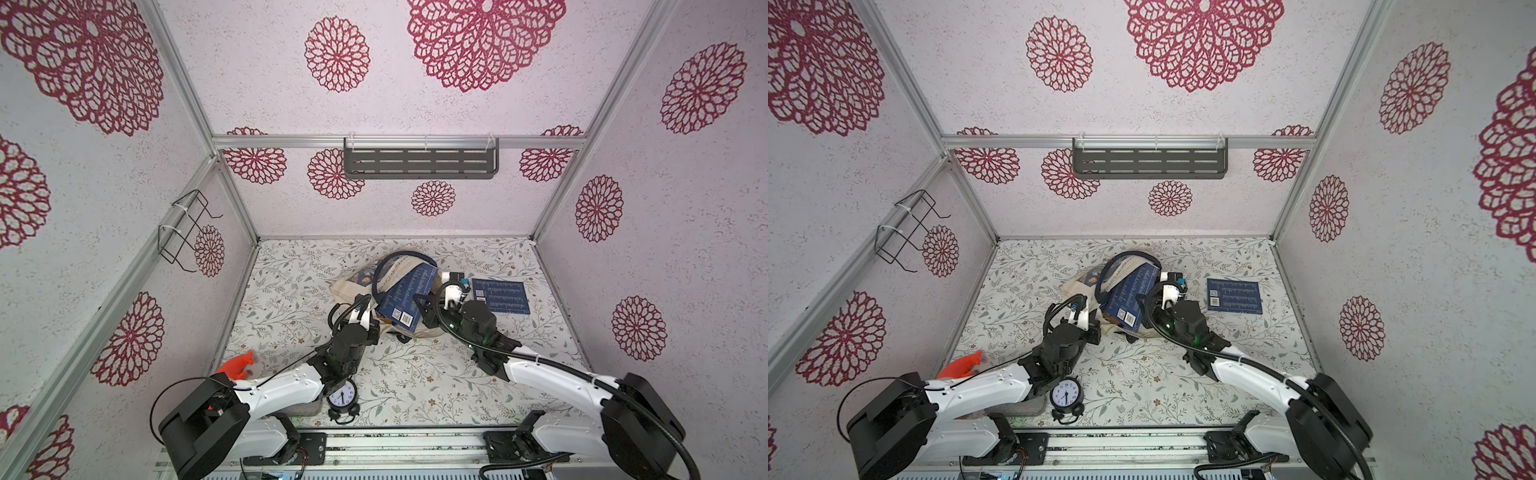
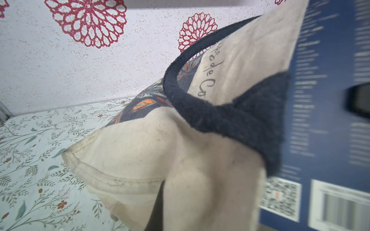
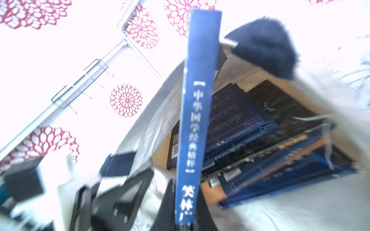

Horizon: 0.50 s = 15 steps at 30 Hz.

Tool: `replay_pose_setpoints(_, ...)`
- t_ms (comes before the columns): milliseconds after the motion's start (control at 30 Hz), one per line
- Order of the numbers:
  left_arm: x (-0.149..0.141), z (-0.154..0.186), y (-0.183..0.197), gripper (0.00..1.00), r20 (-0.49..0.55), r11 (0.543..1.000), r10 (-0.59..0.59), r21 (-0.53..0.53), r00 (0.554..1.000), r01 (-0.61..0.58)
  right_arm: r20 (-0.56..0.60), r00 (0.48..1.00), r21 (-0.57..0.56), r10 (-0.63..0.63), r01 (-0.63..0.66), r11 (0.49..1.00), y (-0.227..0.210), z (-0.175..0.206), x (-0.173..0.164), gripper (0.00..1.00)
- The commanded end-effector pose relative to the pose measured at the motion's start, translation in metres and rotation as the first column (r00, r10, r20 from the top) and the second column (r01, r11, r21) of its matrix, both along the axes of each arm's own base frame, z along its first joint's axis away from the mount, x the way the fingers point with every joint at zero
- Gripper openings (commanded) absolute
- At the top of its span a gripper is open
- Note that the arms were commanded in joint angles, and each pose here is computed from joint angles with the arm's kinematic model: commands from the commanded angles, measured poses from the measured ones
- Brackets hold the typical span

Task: Take out the books from the canvas bag
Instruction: Pick up the book from the canvas bag, then place the book on the book.

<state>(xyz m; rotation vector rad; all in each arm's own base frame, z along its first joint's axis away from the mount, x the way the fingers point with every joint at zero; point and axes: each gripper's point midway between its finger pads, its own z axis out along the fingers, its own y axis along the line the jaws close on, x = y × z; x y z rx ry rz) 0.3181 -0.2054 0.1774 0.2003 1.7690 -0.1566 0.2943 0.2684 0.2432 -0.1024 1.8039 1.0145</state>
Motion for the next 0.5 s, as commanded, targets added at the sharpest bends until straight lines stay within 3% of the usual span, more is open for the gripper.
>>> replay_pose_setpoints(0, 0.009, 0.034, 0.010, 0.00, 0.073, 0.994, 0.075, -0.084, 0.995, -0.069, 0.207, 0.976, 0.030, -0.061, 0.056, 0.998, -0.027, 0.059, -0.008, 0.00)
replay_pose_setpoints(233, 0.013, 0.029, 0.020, 0.00, 0.070, 0.989, 0.141, -0.059, 0.988, -0.137, 0.279, 0.920, 0.099, -0.277, 0.259, 0.961, -0.098, 0.089, -0.024, 0.00)
replay_pose_setpoints(467, 0.014, 0.028, 0.020, 0.00, 0.068, 0.990, 0.136, -0.033, 0.988, -0.134, 0.258, 0.768, 0.256, -0.586, 0.530, 0.808, -0.178, 0.105, -0.030, 0.00)
